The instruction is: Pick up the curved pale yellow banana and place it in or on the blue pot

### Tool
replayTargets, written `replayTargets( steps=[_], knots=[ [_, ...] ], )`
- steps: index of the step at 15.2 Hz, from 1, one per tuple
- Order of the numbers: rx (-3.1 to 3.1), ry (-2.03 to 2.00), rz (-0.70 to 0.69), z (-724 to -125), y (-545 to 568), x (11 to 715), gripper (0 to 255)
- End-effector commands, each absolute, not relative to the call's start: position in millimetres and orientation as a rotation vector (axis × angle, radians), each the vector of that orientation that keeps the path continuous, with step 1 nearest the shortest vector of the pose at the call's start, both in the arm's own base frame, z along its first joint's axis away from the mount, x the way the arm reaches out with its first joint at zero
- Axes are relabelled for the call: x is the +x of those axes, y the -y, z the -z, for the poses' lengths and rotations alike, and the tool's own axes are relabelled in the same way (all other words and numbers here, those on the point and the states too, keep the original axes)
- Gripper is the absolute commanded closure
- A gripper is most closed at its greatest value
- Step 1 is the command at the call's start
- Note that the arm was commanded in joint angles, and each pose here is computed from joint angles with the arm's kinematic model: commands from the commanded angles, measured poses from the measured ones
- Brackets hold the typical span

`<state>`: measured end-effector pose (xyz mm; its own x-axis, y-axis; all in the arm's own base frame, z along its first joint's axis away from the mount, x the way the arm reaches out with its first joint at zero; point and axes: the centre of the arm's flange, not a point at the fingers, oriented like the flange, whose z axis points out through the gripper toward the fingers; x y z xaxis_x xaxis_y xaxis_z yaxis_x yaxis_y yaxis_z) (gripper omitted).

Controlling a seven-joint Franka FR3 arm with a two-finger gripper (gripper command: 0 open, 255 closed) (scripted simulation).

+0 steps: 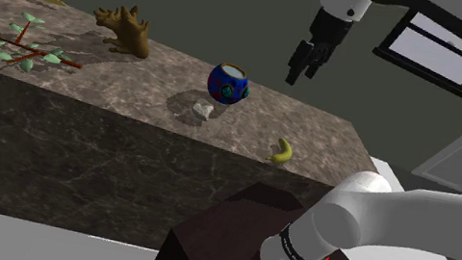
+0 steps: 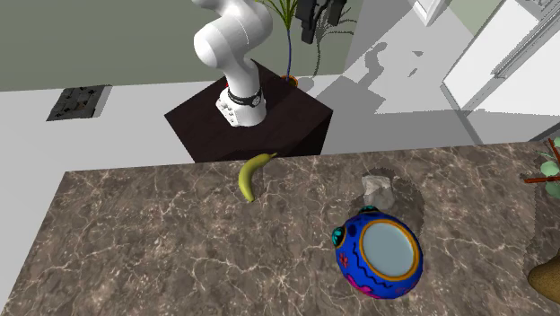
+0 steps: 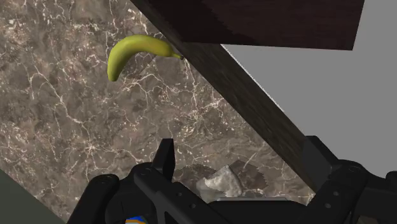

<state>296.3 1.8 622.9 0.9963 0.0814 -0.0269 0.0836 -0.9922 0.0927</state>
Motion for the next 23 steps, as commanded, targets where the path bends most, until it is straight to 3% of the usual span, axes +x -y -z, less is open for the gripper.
replayTargets(
  steps=[1, 23],
  knots=[
    [3.045, -0.126, 0.035, -623, -2, 296, 0],
    [3.09, 0.156, 0.17, -396, 188, 313, 0]
  ],
)
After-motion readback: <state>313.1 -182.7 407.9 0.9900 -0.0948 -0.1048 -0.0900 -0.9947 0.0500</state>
